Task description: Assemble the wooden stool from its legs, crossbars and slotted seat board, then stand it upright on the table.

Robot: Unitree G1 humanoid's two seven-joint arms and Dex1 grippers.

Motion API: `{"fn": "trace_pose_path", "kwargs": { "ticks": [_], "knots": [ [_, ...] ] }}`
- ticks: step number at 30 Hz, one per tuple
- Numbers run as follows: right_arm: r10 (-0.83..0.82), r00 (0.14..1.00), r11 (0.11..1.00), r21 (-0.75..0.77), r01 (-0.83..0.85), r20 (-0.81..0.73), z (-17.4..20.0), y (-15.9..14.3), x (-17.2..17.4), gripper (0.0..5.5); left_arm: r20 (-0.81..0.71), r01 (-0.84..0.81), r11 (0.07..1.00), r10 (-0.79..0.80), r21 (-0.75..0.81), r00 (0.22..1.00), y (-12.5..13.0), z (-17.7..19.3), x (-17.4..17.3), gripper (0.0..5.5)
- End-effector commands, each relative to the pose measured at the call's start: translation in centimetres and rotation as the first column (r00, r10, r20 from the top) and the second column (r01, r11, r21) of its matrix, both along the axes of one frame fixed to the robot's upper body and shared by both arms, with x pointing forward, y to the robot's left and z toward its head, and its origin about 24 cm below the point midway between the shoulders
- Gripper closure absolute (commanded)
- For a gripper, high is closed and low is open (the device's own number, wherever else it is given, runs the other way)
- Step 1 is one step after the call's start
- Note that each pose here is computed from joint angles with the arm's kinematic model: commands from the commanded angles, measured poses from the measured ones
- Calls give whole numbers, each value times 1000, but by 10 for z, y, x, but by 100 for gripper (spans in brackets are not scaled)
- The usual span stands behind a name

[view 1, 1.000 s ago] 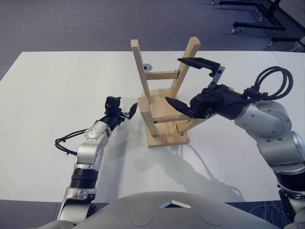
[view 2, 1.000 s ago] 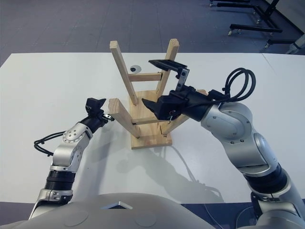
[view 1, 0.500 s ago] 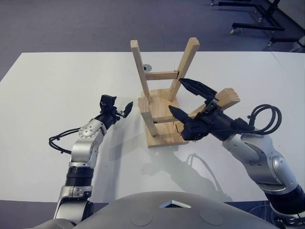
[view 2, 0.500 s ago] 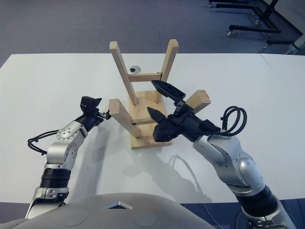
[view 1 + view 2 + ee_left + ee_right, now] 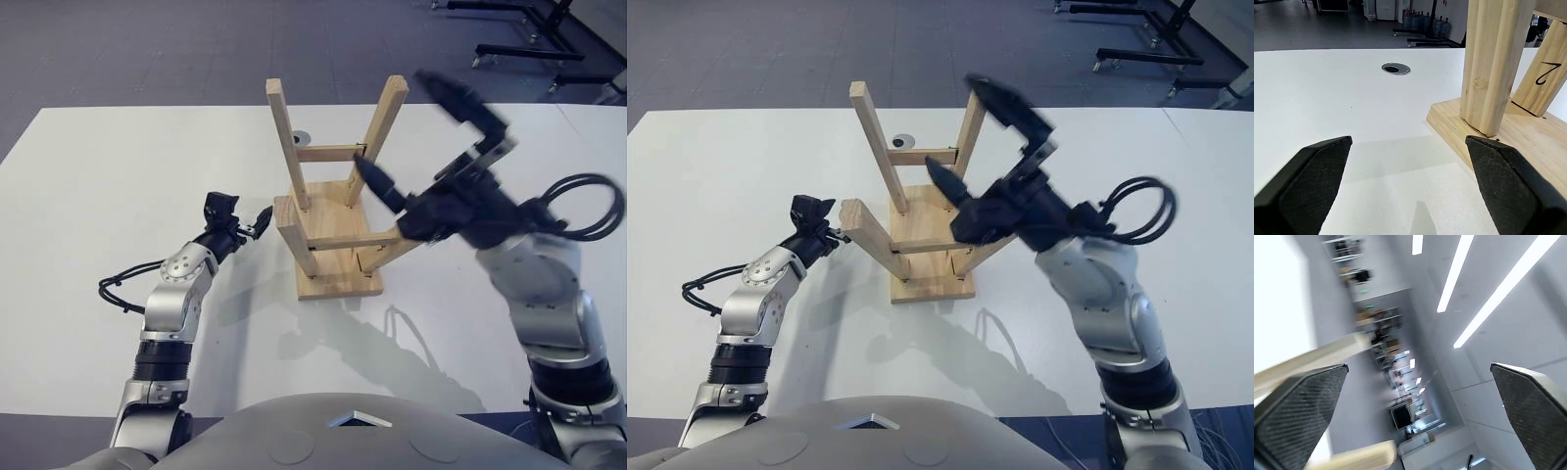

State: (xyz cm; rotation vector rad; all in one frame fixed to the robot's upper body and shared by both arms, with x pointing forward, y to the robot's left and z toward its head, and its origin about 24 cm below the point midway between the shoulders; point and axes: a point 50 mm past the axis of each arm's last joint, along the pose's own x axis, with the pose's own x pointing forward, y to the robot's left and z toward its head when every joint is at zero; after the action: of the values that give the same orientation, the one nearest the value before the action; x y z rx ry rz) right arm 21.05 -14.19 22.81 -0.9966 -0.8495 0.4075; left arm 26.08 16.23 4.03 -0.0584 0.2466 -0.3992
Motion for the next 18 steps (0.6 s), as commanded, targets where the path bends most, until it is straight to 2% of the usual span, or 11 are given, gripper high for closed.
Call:
{"fn": "trace_pose_path", "kwargs": {
  "ticks": [1, 3, 5, 8, 10, 12, 14, 17, 18],
  "knots": [
    [-52, 999, 988, 147, 51, -2, 23, -31, 17, 13, 17, -32, 999, 32, -7, 999, 2, 1, -1, 123],
    [-97, 988, 956, 266, 126, -123, 14, -55, 29, 13, 51, -31, 999, 32, -14, 998, 3, 8, -2, 123],
    [-61, 943, 862, 459, 215, -328, -9, -81, 37, 13, 138, 11, 999, -5, -46, 990, 4, 27, -8, 123],
    [108, 798, 691, 622, 368, -592, -61, -101, 25, 63, 295, 153, 985, -123, -80, 948, 10, 64, -34, 123],
    [149, 722, 585, 649, 486, -675, -87, -103, 4, 111, 331, 178, 981, -144, -76, 933, 19, 79, -53, 123],
    [176, 646, 546, 620, 564, -743, -105, -93, -19, 152, 308, 156, 984, -124, -82, 943, 20, 84, -73, 123],
    [190, 587, 534, 584, 611, -787, -113, -86, -36, 187, 281, 162, 982, -129, -97, 951, 14, 86, -91, 123],
    [176, 564, 534, 560, 634, -807, -114, -86, -44, 238, 240, 95, 992, -74, -78, 968, 15, 84, -97, 123],
    [173, 561, 531, 556, 639, -810, -114, -86, -43, 254, 236, 59, 996, -43, -63, 971, 17, 82, -95, 141]
  ]
}}
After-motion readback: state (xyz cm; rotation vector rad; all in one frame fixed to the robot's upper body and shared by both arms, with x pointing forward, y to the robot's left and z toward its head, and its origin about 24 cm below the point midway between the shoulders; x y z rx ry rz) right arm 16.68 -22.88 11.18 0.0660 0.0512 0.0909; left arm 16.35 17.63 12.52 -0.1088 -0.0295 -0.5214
